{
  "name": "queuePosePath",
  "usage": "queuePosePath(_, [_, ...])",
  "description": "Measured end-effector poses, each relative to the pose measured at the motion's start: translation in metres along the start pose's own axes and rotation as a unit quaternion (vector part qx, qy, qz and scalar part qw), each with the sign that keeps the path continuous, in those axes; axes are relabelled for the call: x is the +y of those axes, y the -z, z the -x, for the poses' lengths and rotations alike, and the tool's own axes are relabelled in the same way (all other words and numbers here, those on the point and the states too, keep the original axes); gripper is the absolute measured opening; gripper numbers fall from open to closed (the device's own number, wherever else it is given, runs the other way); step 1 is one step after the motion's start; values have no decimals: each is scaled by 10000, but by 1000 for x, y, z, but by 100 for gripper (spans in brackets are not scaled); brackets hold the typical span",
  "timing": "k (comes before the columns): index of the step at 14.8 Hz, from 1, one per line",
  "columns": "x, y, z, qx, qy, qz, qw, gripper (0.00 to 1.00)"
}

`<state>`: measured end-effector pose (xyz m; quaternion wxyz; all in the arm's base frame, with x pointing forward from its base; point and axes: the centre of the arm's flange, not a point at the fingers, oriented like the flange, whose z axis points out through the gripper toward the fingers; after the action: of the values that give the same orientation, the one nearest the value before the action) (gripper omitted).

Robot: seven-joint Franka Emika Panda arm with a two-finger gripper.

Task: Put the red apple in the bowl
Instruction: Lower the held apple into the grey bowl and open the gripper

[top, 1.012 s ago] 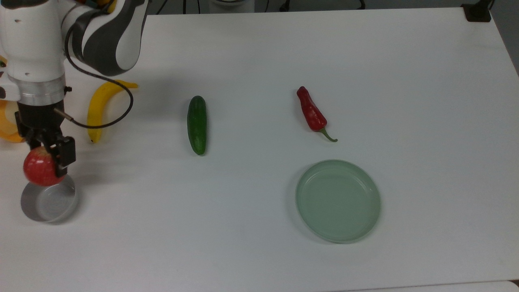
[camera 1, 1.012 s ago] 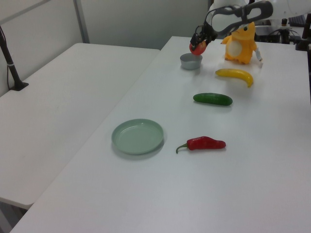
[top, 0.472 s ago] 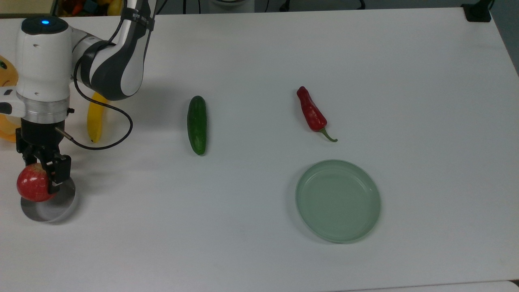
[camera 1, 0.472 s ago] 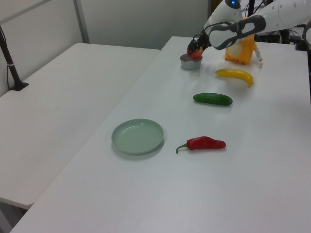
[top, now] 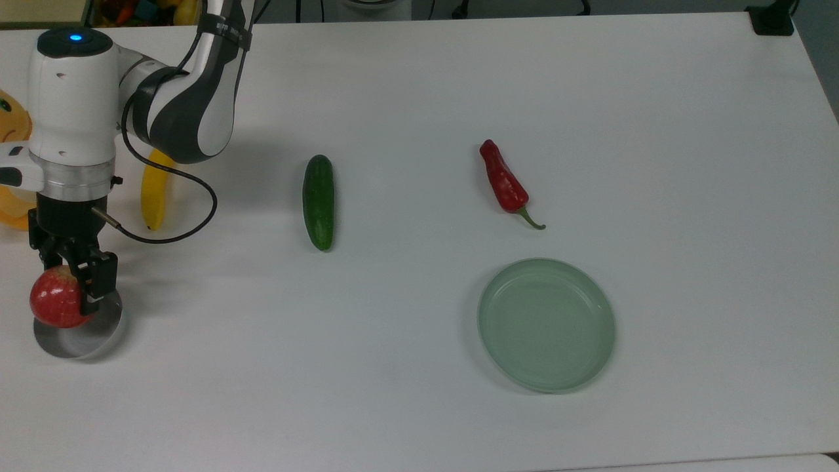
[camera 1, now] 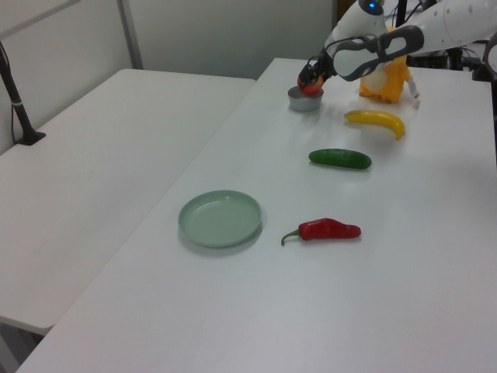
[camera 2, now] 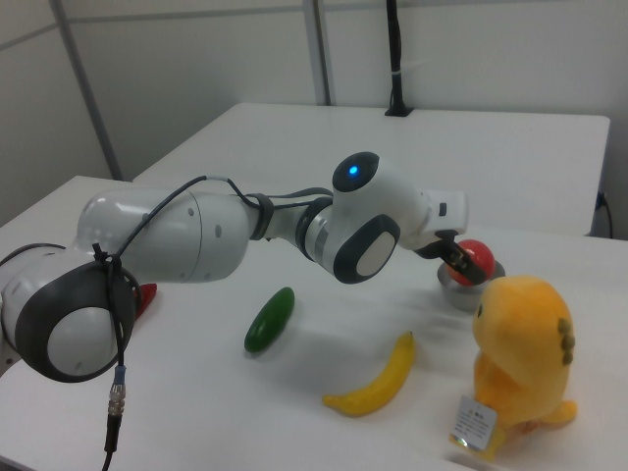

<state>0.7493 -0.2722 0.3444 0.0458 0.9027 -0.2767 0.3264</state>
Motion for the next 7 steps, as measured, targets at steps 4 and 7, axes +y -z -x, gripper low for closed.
queuePosePath(4, [-10,-2,3,177,10,-109,9998,81])
queuePosePath(7, [-10,-9,8,176,13,-111,9998,81])
